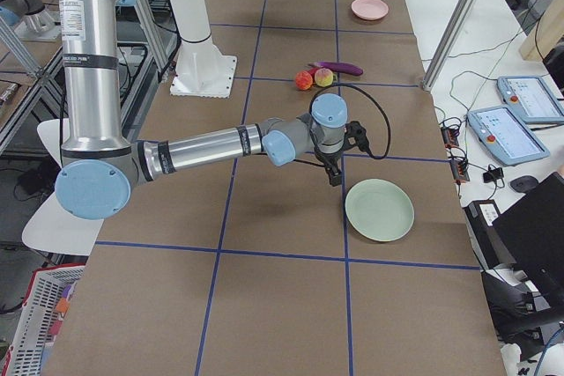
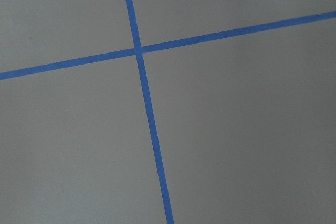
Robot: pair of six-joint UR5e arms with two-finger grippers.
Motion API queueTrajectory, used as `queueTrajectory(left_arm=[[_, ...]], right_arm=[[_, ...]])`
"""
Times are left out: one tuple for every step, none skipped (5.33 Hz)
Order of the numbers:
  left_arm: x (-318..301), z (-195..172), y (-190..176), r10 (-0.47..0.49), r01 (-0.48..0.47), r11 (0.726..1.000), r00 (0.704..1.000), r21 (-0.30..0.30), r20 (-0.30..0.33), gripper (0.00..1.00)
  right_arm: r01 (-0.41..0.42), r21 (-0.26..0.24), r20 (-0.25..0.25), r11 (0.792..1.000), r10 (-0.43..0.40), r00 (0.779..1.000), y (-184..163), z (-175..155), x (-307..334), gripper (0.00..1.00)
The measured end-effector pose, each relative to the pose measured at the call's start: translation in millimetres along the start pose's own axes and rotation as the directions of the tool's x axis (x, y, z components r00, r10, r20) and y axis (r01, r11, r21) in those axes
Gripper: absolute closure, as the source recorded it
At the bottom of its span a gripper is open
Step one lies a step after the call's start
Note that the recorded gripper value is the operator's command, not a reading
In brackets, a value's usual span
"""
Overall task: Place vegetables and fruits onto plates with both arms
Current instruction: 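Move the right gripper down onto the pomegranate and grasp it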
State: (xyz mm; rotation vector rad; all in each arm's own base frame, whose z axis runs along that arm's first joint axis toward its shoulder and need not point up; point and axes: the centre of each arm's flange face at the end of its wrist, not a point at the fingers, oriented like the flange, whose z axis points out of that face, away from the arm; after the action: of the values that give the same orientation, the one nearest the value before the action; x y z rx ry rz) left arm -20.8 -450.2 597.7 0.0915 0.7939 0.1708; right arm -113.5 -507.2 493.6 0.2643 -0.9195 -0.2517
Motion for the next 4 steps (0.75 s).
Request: queueTrajectory(left_arm=[[0.3,0.3,-0.3,0.001,-0.001,1.0,1.0,0.0,0.0,0.0],[0.2,0.7,-0.3,0.001,-0.001,1.0,1.0,-0.001,0.0,0.0],[0.1,1.0,-0.3,0.001,-0.001,1.0,1.0,-0.001,0.0,0.0],[-0.2,1.3,-0.2,0.001,-0.001,1.0,1.0,-0.002,0.0,0.0]], right_arm=[[-0.066,0.01,0.054,0.998,0.066,0.996,-27.0,18.4,-60.9,0.0],[-0.136,0.008,0.076,0.991,0.135,0.988,-50.1,46.1,-134.6,0.0],[-0.195,0.023,0.065,0.98,0.193,0.979,-61.6,82.1,-217.0,0.0],[-0.236,0.035,0.034,0.971,0.235,0.971,-65.0,113.0,-301.5,0.0]])
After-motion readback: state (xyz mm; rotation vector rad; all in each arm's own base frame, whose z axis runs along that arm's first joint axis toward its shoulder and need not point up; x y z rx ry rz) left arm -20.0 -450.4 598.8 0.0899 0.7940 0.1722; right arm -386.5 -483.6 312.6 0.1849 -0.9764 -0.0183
